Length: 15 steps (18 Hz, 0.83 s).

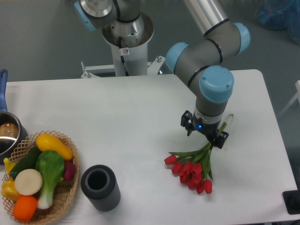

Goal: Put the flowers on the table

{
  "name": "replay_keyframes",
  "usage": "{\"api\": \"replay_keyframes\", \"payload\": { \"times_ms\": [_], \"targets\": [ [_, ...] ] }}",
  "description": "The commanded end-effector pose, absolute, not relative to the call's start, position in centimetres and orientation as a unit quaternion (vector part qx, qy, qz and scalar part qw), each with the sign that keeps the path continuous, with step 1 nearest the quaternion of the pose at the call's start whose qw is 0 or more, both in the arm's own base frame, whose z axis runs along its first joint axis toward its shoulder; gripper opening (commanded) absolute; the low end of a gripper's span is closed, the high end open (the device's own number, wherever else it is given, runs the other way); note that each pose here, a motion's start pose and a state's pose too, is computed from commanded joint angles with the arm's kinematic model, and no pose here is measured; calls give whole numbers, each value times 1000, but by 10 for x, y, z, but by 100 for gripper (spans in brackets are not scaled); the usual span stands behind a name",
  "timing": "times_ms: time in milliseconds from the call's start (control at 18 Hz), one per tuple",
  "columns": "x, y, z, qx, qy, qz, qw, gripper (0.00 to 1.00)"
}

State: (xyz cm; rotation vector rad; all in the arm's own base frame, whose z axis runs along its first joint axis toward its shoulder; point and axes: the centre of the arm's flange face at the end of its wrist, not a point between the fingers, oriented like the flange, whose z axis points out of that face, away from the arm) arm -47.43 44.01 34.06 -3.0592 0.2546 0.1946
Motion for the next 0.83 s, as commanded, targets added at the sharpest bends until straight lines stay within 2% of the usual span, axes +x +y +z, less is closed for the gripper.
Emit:
{"api": "replay_keyframes", "payload": {
  "times_ms": [333,833],
  "targets": [
    [-476,422,380,-992,75,90,45,100],
    [-474,418,391,-991,73,98,47,100]
  ]
}}
